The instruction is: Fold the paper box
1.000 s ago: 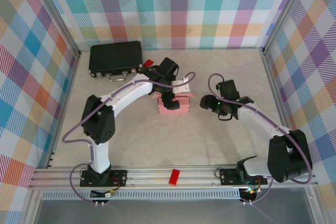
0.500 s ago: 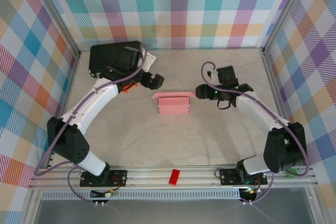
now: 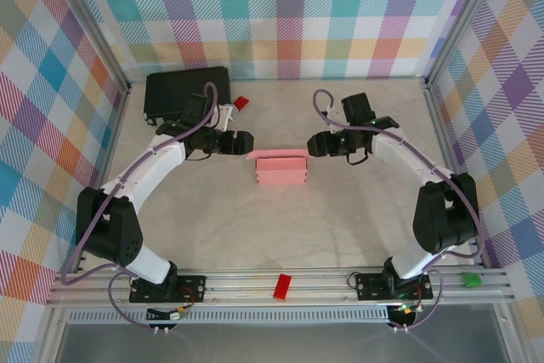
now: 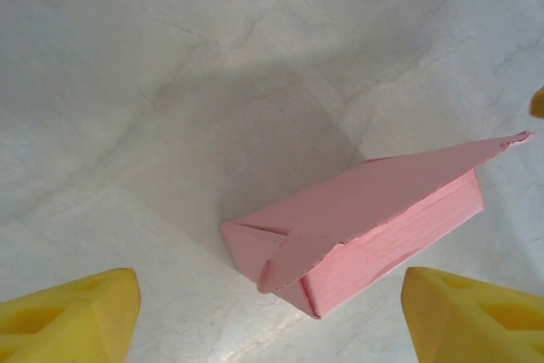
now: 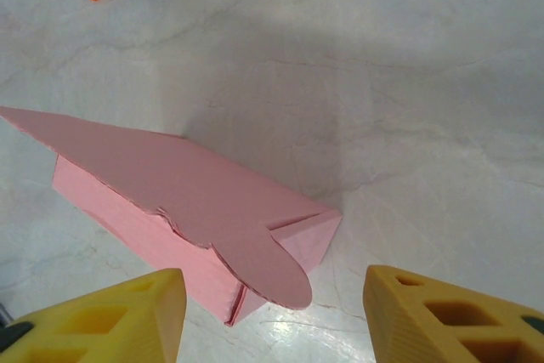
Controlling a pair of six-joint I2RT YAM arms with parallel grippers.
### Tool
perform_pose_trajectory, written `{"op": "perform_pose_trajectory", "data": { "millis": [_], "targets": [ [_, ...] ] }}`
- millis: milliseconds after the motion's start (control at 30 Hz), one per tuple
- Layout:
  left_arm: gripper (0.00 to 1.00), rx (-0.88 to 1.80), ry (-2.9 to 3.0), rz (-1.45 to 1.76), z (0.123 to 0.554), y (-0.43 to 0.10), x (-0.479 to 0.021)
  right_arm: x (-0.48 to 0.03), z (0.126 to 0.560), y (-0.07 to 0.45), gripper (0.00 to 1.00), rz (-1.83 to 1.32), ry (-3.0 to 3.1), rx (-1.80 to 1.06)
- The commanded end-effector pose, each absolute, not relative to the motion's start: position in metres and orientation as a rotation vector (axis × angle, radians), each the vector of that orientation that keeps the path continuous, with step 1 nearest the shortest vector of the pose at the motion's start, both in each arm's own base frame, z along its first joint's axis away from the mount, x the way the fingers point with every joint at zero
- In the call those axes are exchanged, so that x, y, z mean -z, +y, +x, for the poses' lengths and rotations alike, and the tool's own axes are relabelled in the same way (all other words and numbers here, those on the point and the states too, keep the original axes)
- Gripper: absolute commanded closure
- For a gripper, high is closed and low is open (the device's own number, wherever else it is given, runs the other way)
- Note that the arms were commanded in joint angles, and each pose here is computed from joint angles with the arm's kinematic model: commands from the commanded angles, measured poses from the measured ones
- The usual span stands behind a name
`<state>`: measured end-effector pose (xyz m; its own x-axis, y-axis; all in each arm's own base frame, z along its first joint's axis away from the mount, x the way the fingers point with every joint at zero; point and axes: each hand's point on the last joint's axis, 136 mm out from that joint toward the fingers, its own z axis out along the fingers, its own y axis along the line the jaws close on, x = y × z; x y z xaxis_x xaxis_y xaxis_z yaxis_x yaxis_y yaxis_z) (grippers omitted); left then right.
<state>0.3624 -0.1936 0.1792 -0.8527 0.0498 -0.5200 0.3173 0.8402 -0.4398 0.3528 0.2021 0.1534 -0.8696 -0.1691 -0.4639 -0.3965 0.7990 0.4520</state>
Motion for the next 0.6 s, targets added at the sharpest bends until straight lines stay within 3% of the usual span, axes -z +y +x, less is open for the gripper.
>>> {"op": "perform_pose_trajectory", "data": {
  "millis": [0,567],
  "targets": [
    [0.22,0.863,2.487,0.212,0.356,-0.206,-0.19,-0.161,0.35,0.211,0.44,-0.448,2.58,-0.859],
    [0.31,0.973,2.562,0.254,0.346,-0.225,-0.17,-0.162,0.342,0.219,0.48,-0.449,2.593,-0.898]
  ]
}}
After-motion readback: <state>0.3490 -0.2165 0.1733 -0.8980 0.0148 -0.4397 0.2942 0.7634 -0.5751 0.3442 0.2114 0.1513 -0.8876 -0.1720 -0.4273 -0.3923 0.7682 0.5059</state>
